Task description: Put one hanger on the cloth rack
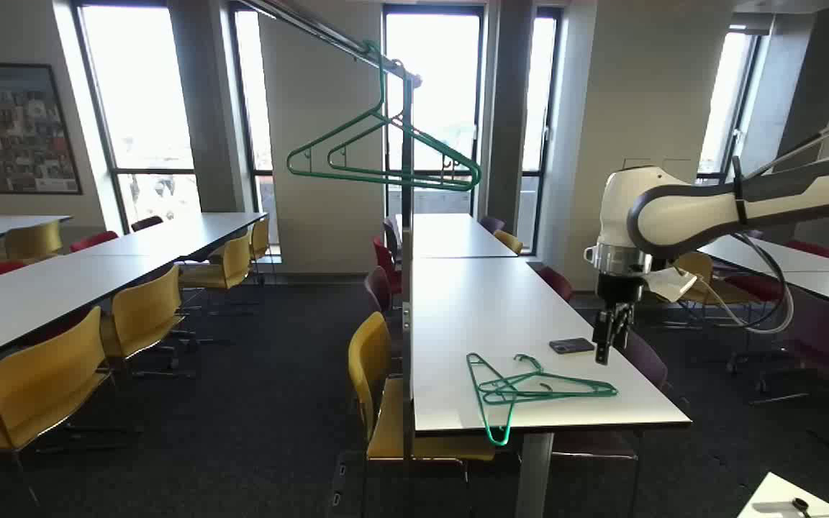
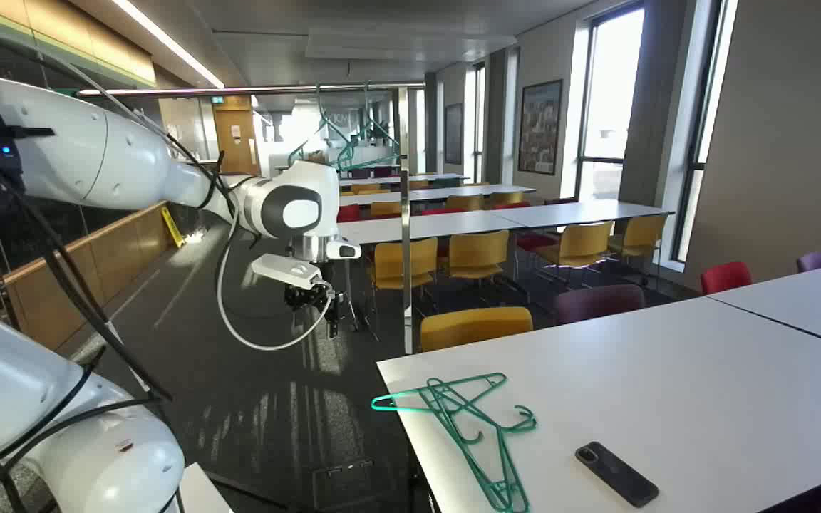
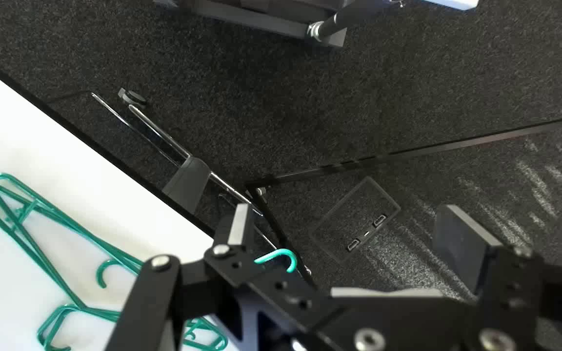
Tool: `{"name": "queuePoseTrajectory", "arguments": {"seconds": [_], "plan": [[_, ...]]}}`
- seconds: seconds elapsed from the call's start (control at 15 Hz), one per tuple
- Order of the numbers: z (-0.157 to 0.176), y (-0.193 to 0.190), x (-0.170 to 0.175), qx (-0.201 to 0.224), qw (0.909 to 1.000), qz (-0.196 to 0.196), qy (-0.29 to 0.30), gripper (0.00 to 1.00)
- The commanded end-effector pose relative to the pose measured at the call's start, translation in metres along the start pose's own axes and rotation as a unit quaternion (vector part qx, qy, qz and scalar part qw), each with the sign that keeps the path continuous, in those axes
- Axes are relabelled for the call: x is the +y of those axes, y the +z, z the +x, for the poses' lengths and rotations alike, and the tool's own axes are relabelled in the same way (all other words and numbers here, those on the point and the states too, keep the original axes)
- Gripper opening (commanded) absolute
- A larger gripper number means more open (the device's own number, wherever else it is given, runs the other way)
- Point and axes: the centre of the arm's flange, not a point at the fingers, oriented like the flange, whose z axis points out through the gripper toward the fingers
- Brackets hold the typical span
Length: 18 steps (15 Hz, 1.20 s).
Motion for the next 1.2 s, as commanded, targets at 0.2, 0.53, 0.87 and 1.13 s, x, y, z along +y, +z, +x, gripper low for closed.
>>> {"name": "queuePoseTrajectory", "arguments": {"seconds": [0.2, 0.53, 0.87, 1.13], "plan": [[0.004, 0.003, 0.005, 0.009, 0.9995, -0.021, -0.02, 1.0], [0.028, 0.013, 0.034, 0.012, 0.9968, -0.052, -0.059, 1.0], [0.049, 0.025, 0.077, -0.018, 0.9831, -0.024, -0.181, 1.0], [0.055, 0.024, 0.095, -0.021, 0.959, -0.032, -0.281, 1.0]]}}
